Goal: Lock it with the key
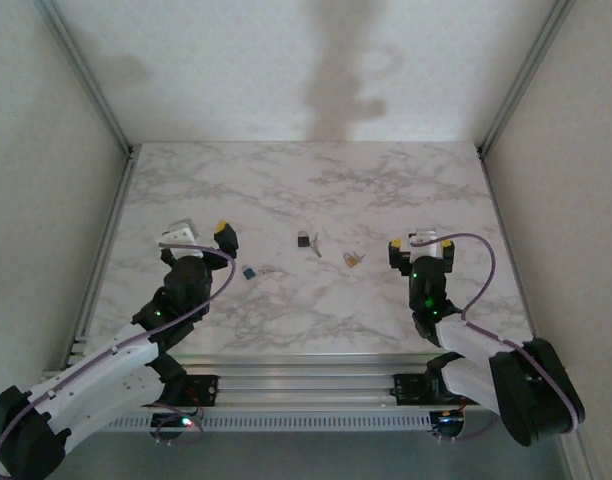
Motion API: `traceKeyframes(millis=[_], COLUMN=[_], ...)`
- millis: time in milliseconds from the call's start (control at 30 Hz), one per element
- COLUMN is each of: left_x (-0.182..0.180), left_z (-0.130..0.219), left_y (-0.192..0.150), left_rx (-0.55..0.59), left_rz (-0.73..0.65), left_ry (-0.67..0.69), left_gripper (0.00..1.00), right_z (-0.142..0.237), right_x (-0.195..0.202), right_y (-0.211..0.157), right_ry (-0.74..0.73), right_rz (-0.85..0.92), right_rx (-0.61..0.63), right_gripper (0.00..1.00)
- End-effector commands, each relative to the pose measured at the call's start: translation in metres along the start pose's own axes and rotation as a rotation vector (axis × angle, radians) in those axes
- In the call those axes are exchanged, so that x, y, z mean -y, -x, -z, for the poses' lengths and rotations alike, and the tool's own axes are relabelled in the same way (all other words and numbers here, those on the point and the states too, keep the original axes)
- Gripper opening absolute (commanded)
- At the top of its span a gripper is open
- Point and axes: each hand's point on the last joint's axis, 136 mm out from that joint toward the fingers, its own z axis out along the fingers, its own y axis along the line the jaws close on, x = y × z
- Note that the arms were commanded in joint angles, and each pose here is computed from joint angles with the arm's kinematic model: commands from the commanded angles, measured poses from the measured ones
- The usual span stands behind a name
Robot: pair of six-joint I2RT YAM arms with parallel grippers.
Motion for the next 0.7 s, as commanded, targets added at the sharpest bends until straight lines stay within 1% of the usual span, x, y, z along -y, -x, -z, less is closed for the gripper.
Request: traceKeyframes(millis=[0,133,333,500,633,667], left_x=[-0.012,-0.015,-0.019,-0.023,-0.026,-0.027], left_z=[-0.001,0.0,-0.004,-0.007,-0.009,-0.009], left_y=[0.001,-0.004,-0.012,-0.014,-0.017,-0.019], left_rx=[0.027,0.037,0.021,0.02,0.012,0.009], left_rz=[0.01,0.001,-0.032,-0.037,-0.038,-0.042], left_ry=[0.05,0.039,0.064,0.083,0.089,0.093], left_gripper=[1.0,0.99,1.0,1.0,0.99,1.0], right_z=[-0.005,-0.013,-0.029,-0.036,-0.044,-0.046], right_x=[0.002,0.009,0.006,0.009,0.004,0.003], right_y=[0.018,0.01,-0.005,-0.015,-0.026,-0.024], right_ry=[0.029,0.036,0.096,0.089,0.11,0.11], right_rz=[-0.067,-0.123,-0.136,-0.153,-0.154,-0.151], right_rx=[0.089,0.075,0.028,0.041,0.047,0.068], right_gripper=[0.99,0.99,0.99,0.99,0.99,0.99])
